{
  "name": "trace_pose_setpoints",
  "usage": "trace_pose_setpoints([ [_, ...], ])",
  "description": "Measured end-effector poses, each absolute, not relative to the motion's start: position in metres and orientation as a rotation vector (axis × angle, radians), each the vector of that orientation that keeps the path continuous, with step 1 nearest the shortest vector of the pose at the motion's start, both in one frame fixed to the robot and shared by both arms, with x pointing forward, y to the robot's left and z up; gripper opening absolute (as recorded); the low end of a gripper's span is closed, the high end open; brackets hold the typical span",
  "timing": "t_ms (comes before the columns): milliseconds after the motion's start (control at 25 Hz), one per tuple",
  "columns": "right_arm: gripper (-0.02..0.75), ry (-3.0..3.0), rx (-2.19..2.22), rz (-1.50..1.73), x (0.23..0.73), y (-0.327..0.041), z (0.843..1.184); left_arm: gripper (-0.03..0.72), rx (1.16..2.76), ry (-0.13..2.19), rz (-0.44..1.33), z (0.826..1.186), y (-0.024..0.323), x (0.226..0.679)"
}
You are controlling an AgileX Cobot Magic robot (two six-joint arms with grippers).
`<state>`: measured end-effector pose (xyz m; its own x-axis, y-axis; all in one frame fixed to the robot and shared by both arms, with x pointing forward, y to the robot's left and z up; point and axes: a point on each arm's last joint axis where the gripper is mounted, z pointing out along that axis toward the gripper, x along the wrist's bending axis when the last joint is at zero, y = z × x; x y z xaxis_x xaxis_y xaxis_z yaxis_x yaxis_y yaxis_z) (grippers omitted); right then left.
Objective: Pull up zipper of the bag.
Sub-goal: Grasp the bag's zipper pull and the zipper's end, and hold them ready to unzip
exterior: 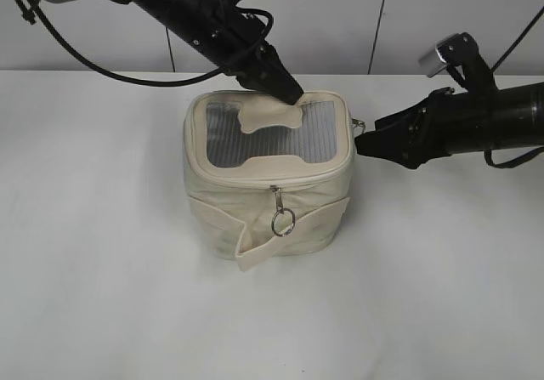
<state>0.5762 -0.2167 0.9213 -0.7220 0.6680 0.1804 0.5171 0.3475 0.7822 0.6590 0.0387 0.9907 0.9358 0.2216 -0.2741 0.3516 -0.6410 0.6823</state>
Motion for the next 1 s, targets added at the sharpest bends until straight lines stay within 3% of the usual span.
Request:
trace_pose_setpoints([
  [280, 0.477, 2.394, 0.929, 1.317, 0.59, -0.214, 0.935, 0.036, 2.29, 0.403, -0.209, 0.991, 0.039, 0.659],
  [600, 0.47, 2.441, 0.87, 1.295, 0.589, -0.206, 0.926, 0.036, 2.291, 0.403, -0.209, 0.991, 0.039, 0.659],
  [1000, 0.328, 2.45, 0.821, 1.294, 0.591, -0.205, 0.926, 0.036, 2.291, 0.404, -0.208, 0.991, 0.039, 0.659],
])
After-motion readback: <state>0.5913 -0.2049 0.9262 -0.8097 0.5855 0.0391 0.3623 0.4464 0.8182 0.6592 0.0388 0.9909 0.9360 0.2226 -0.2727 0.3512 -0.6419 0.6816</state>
